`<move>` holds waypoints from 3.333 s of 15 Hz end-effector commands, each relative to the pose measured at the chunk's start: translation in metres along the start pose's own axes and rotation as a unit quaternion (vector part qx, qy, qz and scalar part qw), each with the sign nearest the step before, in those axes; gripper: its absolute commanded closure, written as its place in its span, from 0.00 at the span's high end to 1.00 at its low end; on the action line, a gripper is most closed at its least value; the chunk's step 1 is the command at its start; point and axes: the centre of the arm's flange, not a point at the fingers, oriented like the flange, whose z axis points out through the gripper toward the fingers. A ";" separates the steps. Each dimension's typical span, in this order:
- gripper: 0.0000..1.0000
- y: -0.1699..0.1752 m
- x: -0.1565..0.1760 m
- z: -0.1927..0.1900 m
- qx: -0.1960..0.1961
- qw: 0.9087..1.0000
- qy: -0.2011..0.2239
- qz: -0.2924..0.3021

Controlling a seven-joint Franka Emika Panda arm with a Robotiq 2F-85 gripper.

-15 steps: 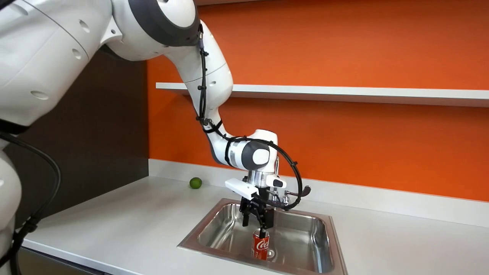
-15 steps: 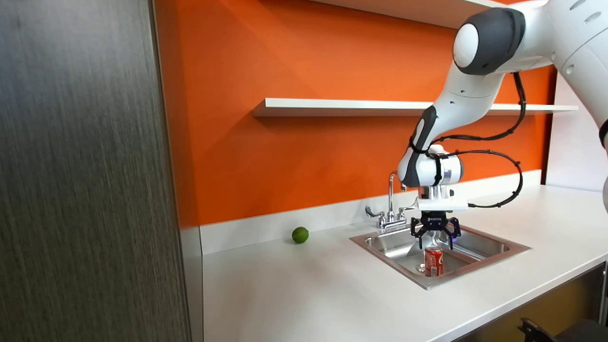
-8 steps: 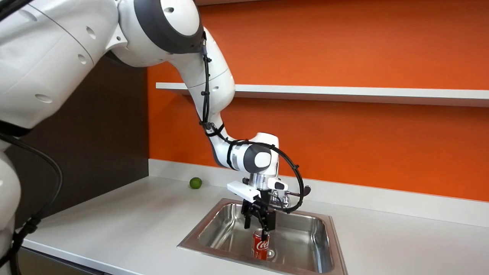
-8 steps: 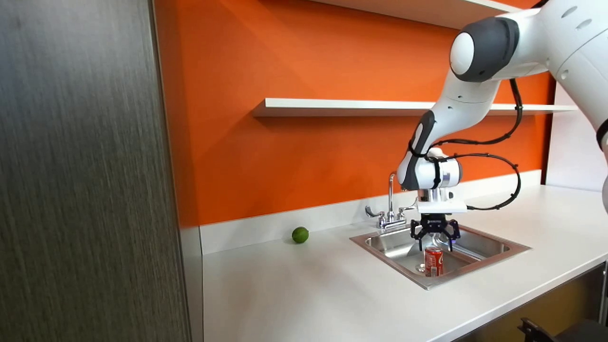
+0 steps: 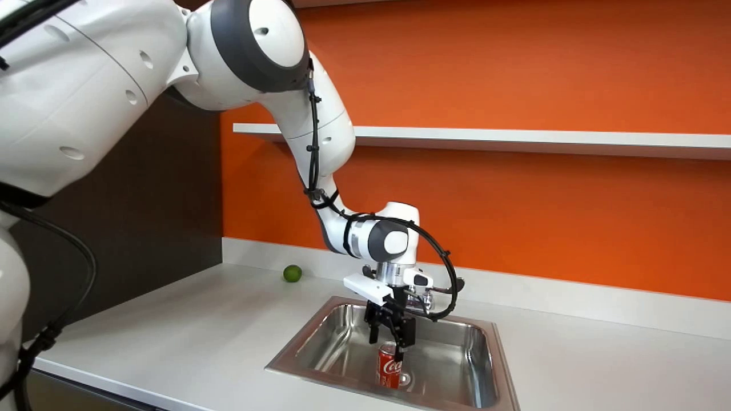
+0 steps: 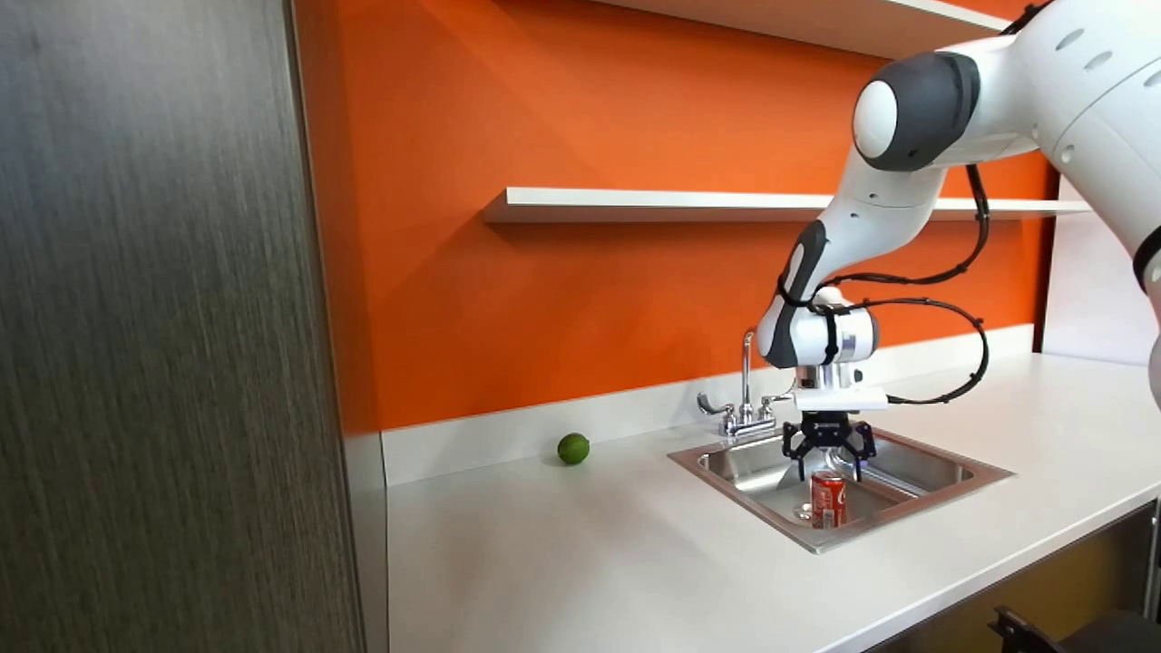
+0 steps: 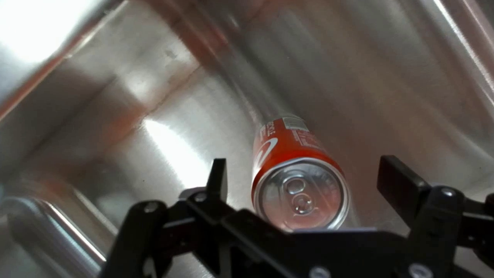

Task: Remove the can from the sink

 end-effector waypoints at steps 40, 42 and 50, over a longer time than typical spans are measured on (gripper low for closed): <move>0.38 -0.004 -0.088 -0.108 0.002 1.000 0.001 -0.019; 0.38 -0.013 -0.112 -0.117 -0.007 0.999 0.005 -0.034; 0.38 -0.076 -0.183 -0.147 -0.038 0.991 0.036 -0.119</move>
